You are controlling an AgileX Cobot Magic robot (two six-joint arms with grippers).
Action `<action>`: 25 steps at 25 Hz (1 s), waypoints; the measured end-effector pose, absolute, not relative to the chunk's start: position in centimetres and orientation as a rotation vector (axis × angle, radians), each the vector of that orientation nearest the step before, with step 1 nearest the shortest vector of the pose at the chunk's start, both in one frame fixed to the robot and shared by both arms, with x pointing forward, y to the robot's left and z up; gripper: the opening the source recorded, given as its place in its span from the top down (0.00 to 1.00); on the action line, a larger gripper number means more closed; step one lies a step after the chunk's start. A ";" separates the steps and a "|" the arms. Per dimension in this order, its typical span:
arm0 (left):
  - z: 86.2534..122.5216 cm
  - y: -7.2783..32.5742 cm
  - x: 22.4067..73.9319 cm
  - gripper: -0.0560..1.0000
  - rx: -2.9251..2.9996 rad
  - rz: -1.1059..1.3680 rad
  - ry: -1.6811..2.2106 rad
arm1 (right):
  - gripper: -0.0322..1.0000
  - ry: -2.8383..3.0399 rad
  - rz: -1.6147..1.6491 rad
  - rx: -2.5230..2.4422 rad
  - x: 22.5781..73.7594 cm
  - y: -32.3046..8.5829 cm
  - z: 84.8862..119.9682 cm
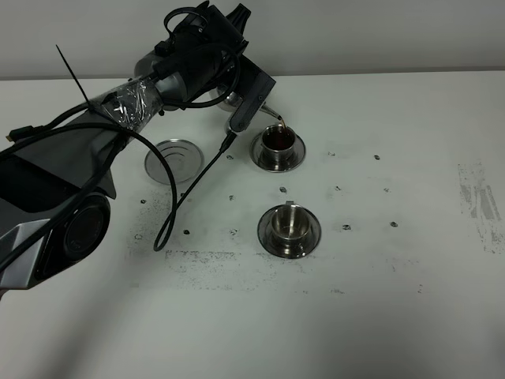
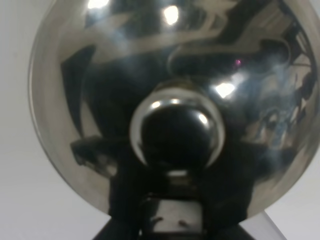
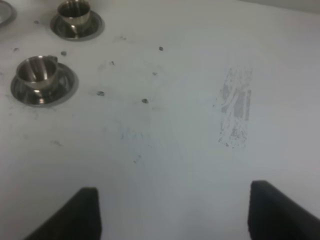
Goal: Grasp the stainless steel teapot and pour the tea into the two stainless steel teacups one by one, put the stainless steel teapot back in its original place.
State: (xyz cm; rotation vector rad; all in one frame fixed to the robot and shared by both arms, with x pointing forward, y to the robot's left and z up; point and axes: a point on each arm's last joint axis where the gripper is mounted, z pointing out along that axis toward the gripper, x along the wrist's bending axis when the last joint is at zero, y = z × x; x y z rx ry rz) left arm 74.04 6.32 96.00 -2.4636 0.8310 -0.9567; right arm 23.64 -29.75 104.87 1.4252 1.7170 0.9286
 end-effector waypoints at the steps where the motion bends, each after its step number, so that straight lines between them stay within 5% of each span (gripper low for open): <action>1: 96.0 6.3 74.0 0.78 -2.464 -0.957 0.831 | 0.40 1.717 0.929 1.425 23.6 -29.8 104.9; 18: 95.7 6.4 73.4 0.78 -2.599 -0.895 0.681 | 0.40 1.717 0.929 1.425 23.6 -29.8 104.9; 25: 99.0 7.0 72.5 0.78 -2.709 -0.936 0.394 | 0.40 1.717 0.929 1.425 23.6 -29.8 104.9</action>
